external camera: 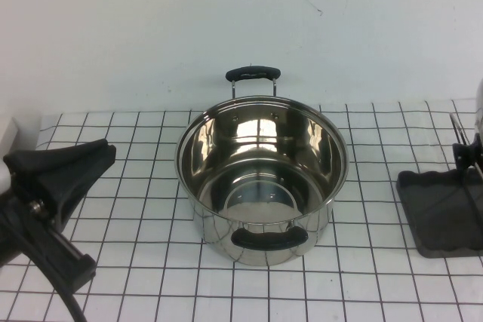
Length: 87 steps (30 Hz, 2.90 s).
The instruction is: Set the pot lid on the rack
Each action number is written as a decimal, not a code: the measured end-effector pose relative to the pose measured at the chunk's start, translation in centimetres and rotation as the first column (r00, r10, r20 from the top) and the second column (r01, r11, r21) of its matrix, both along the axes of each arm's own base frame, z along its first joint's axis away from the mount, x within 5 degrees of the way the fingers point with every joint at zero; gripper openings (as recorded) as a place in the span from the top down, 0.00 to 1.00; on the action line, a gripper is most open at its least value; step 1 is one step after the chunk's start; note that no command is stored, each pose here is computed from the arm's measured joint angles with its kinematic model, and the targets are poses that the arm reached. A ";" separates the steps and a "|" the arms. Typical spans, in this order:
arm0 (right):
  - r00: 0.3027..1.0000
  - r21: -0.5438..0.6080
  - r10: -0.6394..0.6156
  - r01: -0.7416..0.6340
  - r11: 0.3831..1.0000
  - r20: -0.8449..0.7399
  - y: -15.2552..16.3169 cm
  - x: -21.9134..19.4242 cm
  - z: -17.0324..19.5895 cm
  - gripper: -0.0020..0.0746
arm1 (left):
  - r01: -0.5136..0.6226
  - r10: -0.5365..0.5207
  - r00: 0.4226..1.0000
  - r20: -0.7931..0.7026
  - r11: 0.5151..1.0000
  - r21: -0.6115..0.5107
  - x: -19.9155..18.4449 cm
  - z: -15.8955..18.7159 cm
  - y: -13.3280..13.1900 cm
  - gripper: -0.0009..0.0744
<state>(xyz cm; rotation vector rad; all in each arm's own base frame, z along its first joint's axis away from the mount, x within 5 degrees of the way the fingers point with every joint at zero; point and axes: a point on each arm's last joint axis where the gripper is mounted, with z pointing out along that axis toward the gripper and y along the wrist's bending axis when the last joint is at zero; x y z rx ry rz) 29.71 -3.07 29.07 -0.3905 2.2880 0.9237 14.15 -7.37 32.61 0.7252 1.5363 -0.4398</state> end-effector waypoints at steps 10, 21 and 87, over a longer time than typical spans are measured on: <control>1.000 0.012 -0.002 0.001 1.000 0.026 0.0 0.2 0.3 0.53 | 0.003 -0.003 1.000 0.004 1.000 0.020 0.0 -0.1 0.0 0.99; 0.996 0.016 -0.062 0.061 0.998 0.067 -2.7 0.2 2.6 0.50 | 0.011 -0.012 1.000 0.002 0.999 0.047 -0.1 -0.3 0.0 0.99; 0.485 -0.146 0.033 0.198 0.969 0.874 8.5 -23.9 1.9 0.98 | -0.217 0.202 0.976 -0.080 0.923 -0.319 -9.2 -7.5 3.3 0.99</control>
